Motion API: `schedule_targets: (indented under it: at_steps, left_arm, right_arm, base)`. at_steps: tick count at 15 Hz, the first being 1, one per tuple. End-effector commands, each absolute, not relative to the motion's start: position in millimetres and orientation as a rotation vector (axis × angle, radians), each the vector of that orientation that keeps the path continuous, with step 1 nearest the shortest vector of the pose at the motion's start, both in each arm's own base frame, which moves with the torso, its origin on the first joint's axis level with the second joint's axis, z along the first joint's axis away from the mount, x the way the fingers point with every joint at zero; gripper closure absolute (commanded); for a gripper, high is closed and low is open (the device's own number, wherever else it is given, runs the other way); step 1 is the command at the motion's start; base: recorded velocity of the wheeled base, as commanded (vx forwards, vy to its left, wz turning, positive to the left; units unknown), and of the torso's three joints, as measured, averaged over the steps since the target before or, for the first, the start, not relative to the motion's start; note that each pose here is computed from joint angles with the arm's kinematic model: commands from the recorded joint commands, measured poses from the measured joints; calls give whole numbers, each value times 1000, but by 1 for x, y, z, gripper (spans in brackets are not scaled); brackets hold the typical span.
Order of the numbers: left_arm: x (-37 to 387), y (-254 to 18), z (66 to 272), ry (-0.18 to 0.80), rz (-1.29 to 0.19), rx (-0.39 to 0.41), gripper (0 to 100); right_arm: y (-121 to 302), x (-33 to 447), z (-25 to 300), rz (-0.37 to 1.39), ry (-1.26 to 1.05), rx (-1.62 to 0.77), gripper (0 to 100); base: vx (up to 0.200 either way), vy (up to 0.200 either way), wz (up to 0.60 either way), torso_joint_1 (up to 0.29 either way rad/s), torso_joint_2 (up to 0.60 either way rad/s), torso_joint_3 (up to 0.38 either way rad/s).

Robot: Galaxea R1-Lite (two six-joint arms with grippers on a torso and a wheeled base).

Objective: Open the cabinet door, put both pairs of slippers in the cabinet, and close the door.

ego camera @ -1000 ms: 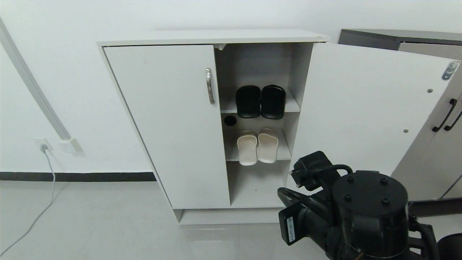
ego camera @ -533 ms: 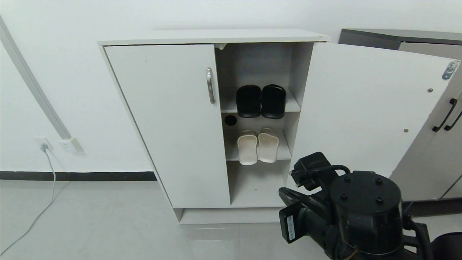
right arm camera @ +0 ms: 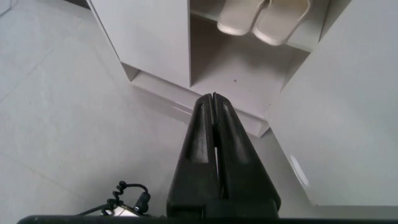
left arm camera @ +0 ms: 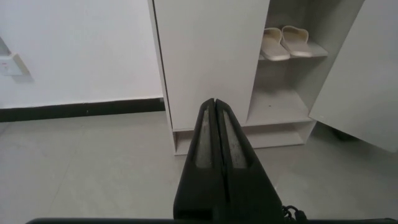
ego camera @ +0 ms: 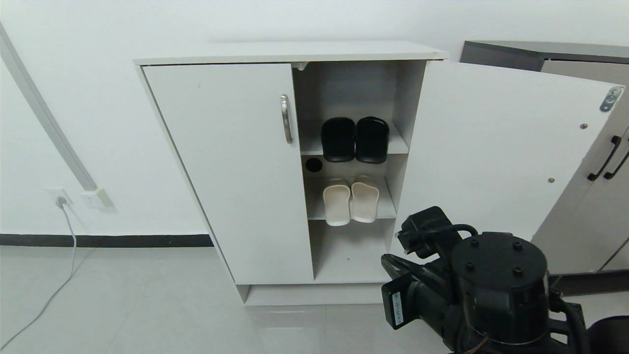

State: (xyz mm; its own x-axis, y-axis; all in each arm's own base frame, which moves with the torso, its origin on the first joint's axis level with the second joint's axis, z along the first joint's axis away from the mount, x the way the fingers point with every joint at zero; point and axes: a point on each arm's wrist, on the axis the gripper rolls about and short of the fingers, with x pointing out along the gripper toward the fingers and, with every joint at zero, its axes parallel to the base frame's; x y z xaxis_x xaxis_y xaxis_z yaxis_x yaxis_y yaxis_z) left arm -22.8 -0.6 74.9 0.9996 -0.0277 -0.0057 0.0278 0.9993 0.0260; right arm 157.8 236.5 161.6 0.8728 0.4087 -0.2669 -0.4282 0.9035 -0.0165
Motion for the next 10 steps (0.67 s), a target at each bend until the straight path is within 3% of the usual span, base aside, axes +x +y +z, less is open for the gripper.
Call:
schedule_targets:
  at_steps: [1,3,10]
  left_arm:
    - [-23,-1,75,4,-28,26,100]
    - [-23,-1,75,4,-28,26,100]
    - [-23,-1,75,6,-28,26,100]
  right_arm:
    - [236,158,161,437,263,-77,100]
    - [236,158,161,437,263,-77,100]
    - [236,157,163,436,259,-75,100]
  base:
    - [0,0,0,2,-281,-300]
    - [0,0,0,29,-156,-344]
    - [0,0,0,81,-497,-353]
